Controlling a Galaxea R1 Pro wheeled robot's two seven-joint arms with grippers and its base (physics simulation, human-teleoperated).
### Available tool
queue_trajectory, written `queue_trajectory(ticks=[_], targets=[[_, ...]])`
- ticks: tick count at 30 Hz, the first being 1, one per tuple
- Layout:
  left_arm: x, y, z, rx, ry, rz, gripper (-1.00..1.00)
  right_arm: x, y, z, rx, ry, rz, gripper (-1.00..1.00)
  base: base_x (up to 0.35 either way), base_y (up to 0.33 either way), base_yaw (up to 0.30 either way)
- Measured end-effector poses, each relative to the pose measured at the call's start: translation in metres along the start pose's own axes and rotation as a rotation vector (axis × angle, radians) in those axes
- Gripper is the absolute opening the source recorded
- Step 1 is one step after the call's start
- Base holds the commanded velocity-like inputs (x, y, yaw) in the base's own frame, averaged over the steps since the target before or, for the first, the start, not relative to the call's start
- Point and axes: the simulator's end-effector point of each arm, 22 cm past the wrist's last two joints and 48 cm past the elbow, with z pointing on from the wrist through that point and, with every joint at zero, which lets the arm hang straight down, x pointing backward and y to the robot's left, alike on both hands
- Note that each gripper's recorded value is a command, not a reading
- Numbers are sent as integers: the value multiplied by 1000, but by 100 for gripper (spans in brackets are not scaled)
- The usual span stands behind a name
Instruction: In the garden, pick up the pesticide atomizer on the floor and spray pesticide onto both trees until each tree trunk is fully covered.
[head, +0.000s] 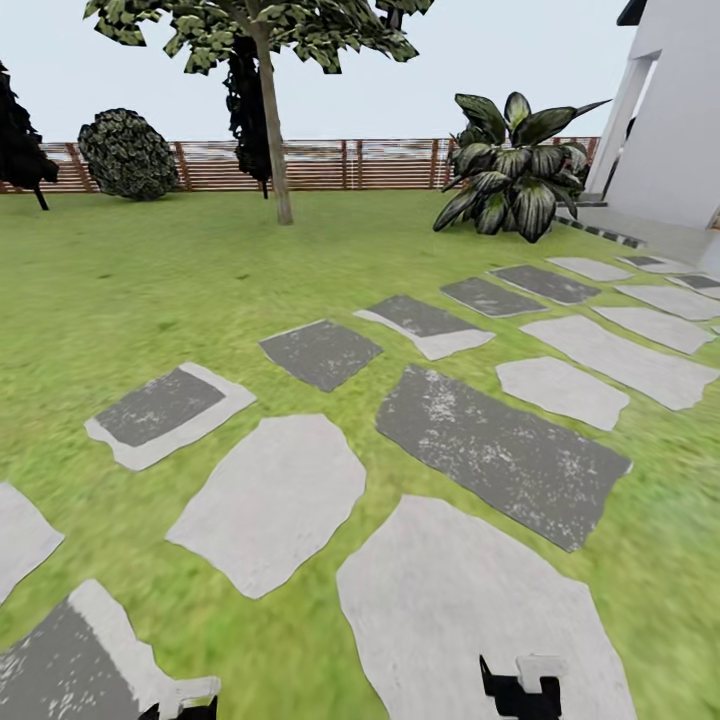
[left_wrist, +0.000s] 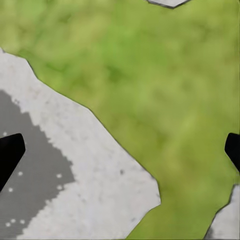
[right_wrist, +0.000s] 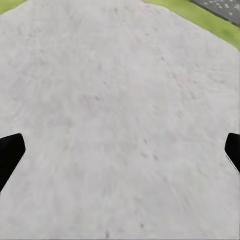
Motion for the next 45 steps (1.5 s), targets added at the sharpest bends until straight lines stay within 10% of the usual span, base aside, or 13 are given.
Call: queue_trajectory(ticks=[45], targets=[[1,0,0,0,0,-2,100,0,-2,0,6,-1,2,100,339,0,-218]])
